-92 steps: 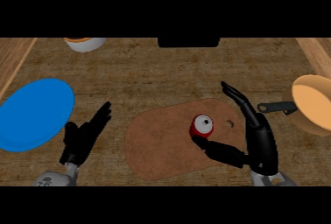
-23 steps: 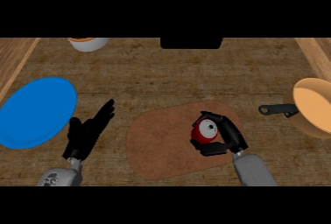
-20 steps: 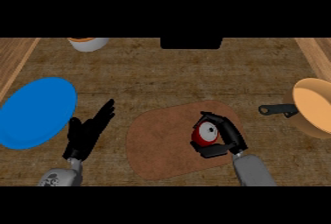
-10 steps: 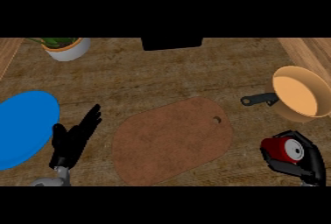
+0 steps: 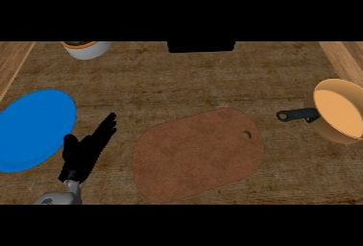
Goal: Pick the can from the cutting board and place it in the pot
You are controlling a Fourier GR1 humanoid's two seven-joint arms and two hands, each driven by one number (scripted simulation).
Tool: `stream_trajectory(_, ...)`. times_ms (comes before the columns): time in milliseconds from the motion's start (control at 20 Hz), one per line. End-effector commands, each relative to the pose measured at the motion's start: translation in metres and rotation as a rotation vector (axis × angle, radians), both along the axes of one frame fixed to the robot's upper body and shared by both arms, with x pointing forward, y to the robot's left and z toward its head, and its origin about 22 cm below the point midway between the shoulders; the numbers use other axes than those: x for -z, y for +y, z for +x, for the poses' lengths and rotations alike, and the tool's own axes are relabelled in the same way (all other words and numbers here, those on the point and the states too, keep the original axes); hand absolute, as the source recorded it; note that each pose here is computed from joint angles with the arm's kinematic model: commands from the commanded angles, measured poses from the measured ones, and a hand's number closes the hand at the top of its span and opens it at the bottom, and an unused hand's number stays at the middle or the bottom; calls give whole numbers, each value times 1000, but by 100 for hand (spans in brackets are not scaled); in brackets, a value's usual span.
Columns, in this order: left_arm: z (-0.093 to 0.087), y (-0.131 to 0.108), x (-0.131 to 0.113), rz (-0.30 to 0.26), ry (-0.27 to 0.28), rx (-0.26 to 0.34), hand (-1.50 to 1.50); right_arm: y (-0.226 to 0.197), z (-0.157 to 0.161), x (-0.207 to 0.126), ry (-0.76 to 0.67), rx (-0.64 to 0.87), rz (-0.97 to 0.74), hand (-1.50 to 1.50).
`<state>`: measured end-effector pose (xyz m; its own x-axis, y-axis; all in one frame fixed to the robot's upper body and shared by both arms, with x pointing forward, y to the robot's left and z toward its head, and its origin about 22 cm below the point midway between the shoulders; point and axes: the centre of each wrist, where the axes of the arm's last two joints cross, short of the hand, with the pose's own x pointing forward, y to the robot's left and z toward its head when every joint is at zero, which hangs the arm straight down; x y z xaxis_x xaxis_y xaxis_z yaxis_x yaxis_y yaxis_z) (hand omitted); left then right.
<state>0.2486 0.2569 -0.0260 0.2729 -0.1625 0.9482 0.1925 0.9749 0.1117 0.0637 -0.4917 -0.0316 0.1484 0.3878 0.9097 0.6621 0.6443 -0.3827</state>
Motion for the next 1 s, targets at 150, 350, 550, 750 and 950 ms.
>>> stream_trajectory(150, -10, -24, -1, 5, -16, 29, 0, 4, -30, -57, 50, 92, -179, 150)
stream_trajectory(350, 4, -7, -9, -7, -1, 40, 0, 16, -2, -101, 55, 131, -258, 150)
stream_trajectory(550, 19, -19, -18, 10, -20, 28, 0, 22, 18, -154, 121, 134, -309, 150)
stream_trajectory(750, 18, -6, -9, -2, -15, 55, 0, 17, 54, -194, 173, 150, -355, 150)
stream_trajectory(950, 4, -15, 3, -4, -7, 43, 0, 12, 89, -223, 247, 123, -359, 150)
